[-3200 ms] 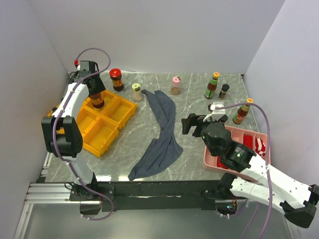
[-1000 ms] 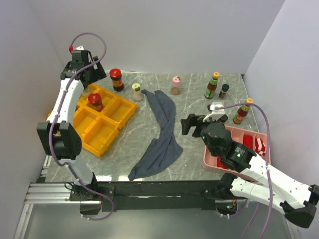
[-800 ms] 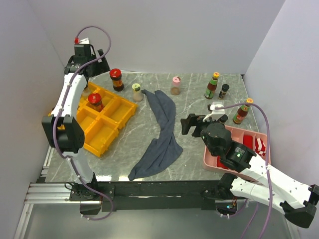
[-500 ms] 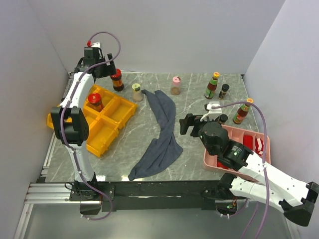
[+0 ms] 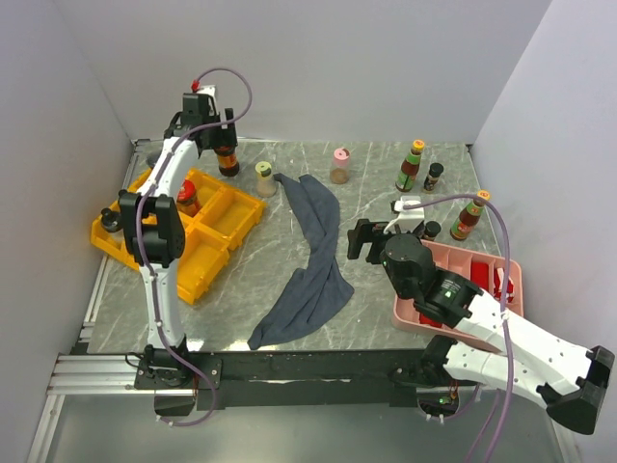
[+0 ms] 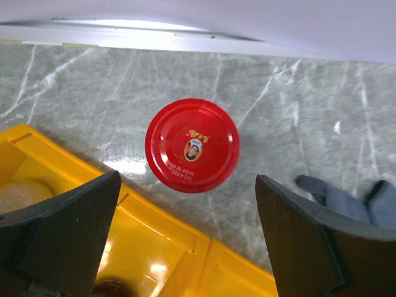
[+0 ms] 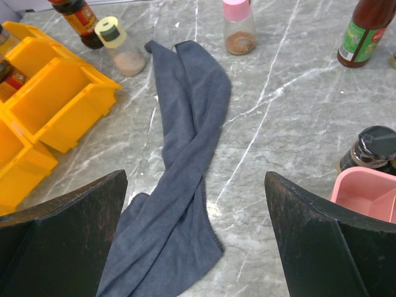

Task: Organize the condiment bottles
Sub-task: Pick up the bottle from the center of the board.

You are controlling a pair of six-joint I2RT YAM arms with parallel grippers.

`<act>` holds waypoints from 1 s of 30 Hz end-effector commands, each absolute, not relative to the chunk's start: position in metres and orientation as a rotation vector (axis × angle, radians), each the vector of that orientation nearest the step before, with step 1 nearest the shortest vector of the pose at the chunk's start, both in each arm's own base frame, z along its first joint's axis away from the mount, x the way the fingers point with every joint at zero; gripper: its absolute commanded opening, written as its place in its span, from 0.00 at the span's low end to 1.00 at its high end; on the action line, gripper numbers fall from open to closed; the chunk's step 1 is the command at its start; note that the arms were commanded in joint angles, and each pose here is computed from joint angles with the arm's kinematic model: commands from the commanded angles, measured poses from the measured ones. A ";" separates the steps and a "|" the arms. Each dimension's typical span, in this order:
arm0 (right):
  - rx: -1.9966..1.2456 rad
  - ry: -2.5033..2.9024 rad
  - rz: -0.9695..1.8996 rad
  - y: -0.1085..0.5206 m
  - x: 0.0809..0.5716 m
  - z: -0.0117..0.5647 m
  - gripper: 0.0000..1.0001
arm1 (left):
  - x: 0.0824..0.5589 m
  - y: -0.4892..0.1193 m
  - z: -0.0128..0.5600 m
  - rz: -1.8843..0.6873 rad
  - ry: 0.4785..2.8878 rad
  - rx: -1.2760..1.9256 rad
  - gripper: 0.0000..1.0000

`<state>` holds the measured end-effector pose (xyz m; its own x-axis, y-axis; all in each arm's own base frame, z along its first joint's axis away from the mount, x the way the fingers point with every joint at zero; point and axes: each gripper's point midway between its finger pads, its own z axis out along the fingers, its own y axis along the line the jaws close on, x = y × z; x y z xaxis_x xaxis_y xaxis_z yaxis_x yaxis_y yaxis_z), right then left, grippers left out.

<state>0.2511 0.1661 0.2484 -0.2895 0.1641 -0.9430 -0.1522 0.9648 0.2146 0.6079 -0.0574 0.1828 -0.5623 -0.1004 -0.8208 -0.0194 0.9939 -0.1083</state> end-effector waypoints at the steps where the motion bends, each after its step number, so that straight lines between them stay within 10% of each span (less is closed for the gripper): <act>1: 0.042 1.808 0.286 0.163 0.258 0.258 1.00 | 0.619 -0.056 0.194 -0.089 2.109 -0.033 0.95; 30: 0.032 1.825 0.253 0.166 0.262 0.251 1.00 | 0.643 -0.066 0.157 -0.063 2.123 0.042 0.75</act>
<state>0.2559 0.1689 0.2348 -0.3137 0.1166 -0.9423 -0.1390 0.9761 0.1671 0.6277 -0.0610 0.1365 -0.5854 -0.0058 -0.8107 0.0361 0.9988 -0.0331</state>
